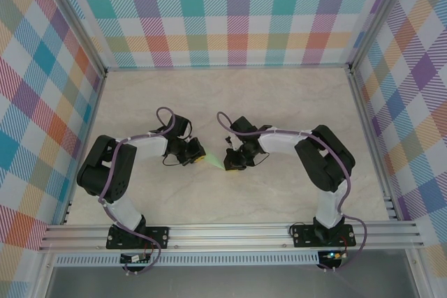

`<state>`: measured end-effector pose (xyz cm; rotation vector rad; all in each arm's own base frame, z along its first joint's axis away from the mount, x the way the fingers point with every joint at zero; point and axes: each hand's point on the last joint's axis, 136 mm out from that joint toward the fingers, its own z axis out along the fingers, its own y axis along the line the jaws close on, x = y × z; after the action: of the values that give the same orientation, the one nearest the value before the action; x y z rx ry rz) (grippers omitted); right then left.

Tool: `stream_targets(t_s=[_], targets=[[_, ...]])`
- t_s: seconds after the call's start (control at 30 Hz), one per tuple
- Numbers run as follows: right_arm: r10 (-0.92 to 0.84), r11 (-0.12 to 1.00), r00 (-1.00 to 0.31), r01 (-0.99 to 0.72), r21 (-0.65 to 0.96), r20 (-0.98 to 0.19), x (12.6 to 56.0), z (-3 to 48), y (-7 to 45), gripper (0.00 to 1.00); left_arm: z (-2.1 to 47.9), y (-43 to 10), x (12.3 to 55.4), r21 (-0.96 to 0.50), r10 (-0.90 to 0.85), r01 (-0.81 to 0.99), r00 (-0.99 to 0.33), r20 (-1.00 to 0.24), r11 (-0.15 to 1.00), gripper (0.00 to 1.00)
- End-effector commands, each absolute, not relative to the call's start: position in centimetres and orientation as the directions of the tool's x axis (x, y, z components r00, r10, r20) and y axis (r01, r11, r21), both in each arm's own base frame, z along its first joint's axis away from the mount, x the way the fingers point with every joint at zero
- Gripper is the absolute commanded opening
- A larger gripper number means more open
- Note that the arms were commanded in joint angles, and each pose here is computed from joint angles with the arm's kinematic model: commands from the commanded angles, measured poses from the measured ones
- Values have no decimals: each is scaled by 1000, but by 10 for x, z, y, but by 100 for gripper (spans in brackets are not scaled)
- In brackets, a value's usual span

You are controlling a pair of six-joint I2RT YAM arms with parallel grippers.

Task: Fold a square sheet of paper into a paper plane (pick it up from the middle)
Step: Fold the wing for the fifth time at the center of the table.

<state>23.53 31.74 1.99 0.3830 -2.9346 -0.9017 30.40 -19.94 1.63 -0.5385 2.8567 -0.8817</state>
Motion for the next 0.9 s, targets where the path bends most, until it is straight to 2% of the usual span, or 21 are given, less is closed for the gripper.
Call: stream_targets(t_s=[0.0, 0.1, 0.5, 0.77, 0.87], targets=[[-273, 738, -956, -279, 614, -107, 237, 56, 326, 12, -11, -178, 293, -433, -377, -343, -926, 7, 834, 11], [-287, 712, -947, -311, 630, -143, 244, 67, 344, 12, -9, -179, 293, -434, -374, -339, -927, 5, 835, 11], [-331, 688, -939, -310, 656, -97, 253, 43, 377, 12, -6, -182, 294, -442, -366, -331, -930, 6, 834, 11], [-303, 775, -952, -277, 568, -52, 257, 8, 358, 11, 1, -188, 300, -467, -337, -290, -941, -19, 836, 11], [-292, 804, -956, -265, 532, -35, 255, -3, 348, 11, 11, -194, 305, -499, -275, -211, -960, -55, 840, 13]])
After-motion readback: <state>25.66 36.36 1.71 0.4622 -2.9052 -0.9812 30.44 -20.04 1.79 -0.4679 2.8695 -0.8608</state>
